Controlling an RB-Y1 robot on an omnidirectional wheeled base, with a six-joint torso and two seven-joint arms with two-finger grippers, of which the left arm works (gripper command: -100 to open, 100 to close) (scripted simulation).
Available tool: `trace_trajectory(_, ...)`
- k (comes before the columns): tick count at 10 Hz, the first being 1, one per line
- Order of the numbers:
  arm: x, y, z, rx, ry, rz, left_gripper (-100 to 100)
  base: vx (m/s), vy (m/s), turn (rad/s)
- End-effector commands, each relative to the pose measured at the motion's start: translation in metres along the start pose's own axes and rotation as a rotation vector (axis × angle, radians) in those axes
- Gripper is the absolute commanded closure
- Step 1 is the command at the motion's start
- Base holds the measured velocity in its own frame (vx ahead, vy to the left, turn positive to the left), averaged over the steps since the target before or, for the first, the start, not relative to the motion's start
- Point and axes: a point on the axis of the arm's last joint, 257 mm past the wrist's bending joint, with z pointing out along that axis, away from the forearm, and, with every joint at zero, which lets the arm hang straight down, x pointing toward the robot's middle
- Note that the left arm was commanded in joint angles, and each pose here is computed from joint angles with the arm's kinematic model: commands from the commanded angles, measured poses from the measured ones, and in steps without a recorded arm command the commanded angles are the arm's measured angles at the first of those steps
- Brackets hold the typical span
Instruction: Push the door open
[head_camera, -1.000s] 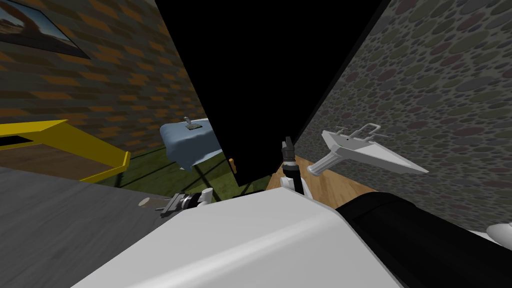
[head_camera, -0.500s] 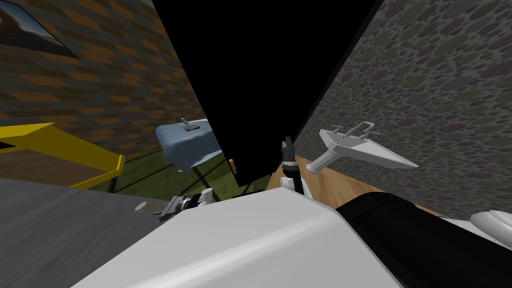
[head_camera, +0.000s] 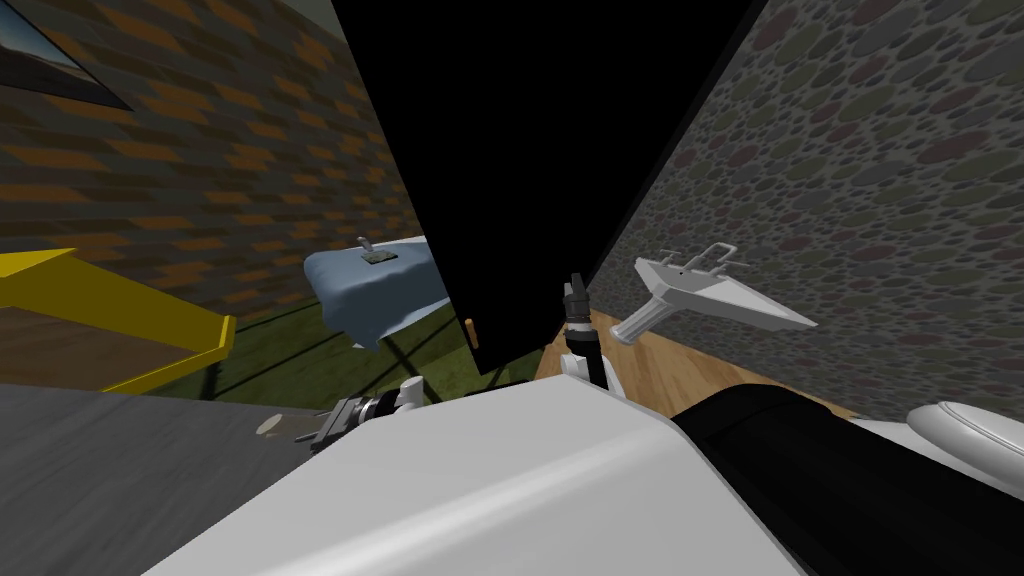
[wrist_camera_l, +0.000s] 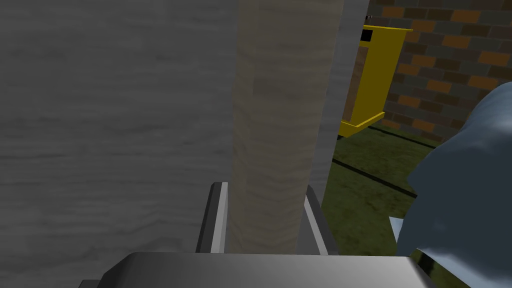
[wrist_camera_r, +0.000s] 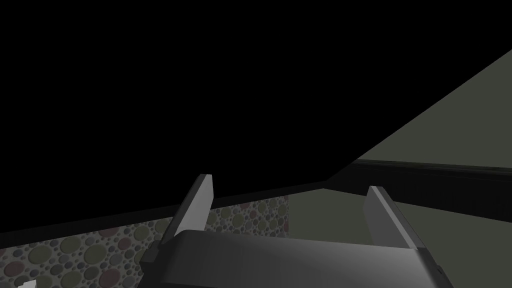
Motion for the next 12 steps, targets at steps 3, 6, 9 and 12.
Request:
trace_trajectory(3,0.002,-0.015,0.0044,0.056,0.017,0.004,100,0.005,0.05,-0.045)
trace_trajectory(6,0.0,-0.032,0.0001,0.127,0.008,0.01,100,0.009,0.083,-0.087)
trace_trajectory(9,-0.006,-0.057,-0.0116,0.233,-0.011,0.025,100,0.009,0.144,-0.143)
trace_trajectory(12,-0.009,-0.069,-0.0202,0.286,-0.024,0.036,100,-0.002,0.117,-0.052)
